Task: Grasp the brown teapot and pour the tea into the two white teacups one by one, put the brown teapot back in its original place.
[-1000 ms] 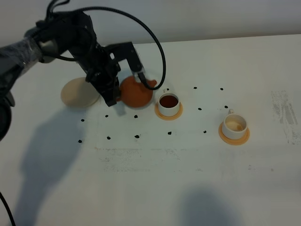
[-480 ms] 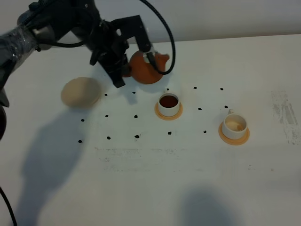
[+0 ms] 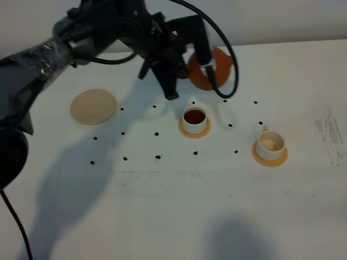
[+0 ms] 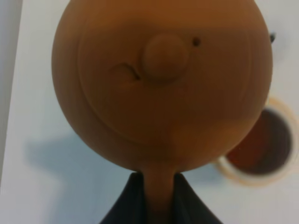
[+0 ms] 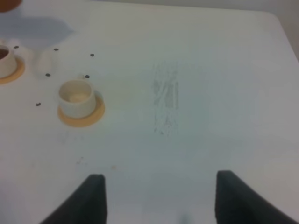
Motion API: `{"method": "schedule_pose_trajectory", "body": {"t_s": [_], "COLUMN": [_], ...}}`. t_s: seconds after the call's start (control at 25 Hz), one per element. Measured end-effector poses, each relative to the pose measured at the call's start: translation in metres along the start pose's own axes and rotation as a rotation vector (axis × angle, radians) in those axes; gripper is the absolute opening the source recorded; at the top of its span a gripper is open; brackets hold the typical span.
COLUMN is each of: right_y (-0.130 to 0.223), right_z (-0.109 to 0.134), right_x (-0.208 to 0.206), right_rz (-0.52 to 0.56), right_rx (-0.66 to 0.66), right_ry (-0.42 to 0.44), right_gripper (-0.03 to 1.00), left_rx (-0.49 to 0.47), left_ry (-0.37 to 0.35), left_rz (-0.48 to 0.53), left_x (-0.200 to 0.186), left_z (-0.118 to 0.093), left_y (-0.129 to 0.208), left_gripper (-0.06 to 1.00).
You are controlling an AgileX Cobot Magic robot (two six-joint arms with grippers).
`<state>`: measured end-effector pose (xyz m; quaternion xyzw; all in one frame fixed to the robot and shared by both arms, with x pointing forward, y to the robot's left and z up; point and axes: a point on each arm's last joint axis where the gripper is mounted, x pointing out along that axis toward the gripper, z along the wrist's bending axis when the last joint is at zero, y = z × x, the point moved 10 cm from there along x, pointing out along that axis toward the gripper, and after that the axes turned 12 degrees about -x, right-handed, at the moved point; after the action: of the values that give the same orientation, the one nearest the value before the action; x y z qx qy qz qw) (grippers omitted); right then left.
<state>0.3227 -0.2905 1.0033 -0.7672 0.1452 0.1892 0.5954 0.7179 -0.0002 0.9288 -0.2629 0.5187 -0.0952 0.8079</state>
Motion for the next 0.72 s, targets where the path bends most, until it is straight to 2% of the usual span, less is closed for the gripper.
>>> {"method": "schedule_pose_trajectory", "body": {"t_s": [0.32, 0.56, 0.72], "right_y": [0.000, 0.000, 0.000], "right_z": [0.000, 0.000, 0.000], "right_x": [0.000, 0.000, 0.000], "right_rz": [0.000, 0.000, 0.000], "right_rx": [0.000, 0.000, 0.000], "right_ry": [0.000, 0.000, 0.000], "right_gripper": [0.51, 0.51, 0.51], "left_rx": [0.087, 0.174, 0.247], "left_ry": [0.013, 0.031, 0.024], "left_rz": [-0.040, -0.021, -0.014], "left_x": [0.012, 0.028, 0.031], "left_z": [-0.026, -0.048, -0.054], "left_y": [-0.026, -0.032, -0.035], "left_gripper": [0.10, 0.10, 0.10]}}
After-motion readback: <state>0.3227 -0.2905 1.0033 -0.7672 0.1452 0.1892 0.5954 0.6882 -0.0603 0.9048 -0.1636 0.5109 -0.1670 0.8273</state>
